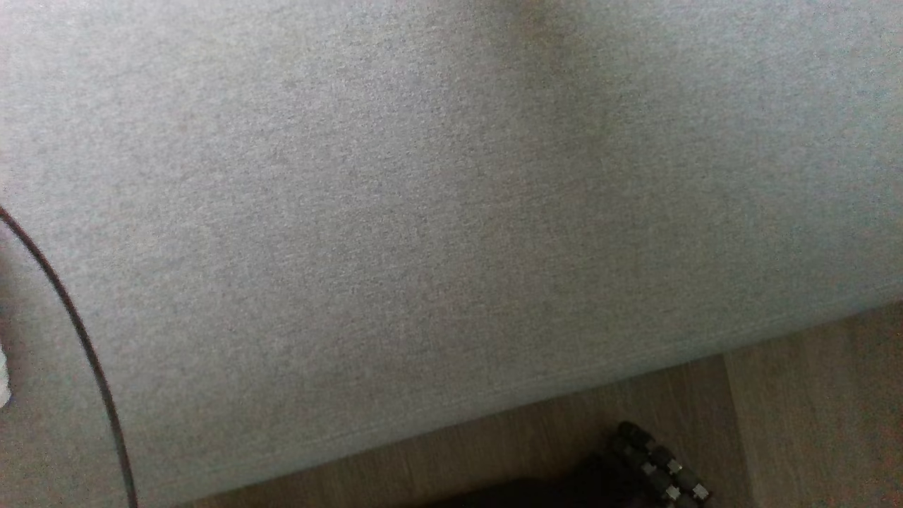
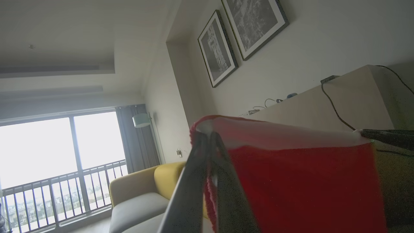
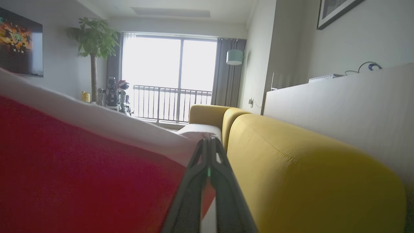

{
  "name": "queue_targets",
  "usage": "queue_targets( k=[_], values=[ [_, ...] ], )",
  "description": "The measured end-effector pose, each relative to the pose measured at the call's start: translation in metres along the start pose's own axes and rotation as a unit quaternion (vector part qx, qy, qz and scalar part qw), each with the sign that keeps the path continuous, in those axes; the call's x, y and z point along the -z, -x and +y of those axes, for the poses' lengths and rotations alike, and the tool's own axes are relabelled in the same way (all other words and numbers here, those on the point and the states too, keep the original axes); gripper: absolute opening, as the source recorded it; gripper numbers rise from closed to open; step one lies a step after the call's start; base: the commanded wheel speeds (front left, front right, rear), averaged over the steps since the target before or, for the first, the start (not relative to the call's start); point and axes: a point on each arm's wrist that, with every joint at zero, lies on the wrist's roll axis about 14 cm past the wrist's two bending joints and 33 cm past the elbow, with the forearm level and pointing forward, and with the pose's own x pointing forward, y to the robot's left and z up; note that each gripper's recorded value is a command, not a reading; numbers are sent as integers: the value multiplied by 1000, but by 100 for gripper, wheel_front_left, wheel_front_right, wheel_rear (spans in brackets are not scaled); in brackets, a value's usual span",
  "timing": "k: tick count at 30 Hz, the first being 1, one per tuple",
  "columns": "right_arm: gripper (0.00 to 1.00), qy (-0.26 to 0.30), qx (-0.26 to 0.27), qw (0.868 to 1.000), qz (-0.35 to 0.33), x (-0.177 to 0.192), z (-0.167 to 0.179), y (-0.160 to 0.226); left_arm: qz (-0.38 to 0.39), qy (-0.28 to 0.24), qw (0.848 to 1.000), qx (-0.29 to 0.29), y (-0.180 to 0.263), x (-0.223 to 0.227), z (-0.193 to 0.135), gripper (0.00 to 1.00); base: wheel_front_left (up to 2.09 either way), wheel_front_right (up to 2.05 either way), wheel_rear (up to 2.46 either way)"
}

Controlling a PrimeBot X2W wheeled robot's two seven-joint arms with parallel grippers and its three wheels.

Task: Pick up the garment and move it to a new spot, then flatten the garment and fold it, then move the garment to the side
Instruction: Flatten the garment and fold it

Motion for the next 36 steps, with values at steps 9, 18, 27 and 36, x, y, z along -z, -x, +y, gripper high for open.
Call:
queue_targets(
  k=[9,18,27,36],
  values=[
    [0,4,-30,999,-34,12,23,3,-14,22,999,27,26,10,-30,0,0,0,0],
    [0,-28,-39,998,45,70,15,72,93,171,980,35,104,48,-79,0,0,0,0],
    [0,-71,-49,982,170,106,14,186,209,278,936,46,195,47,-139,0,0,0,0],
    [0,-98,-22,955,280,102,11,311,305,289,898,128,284,13,-209,0,0,0,0]
  ],
)
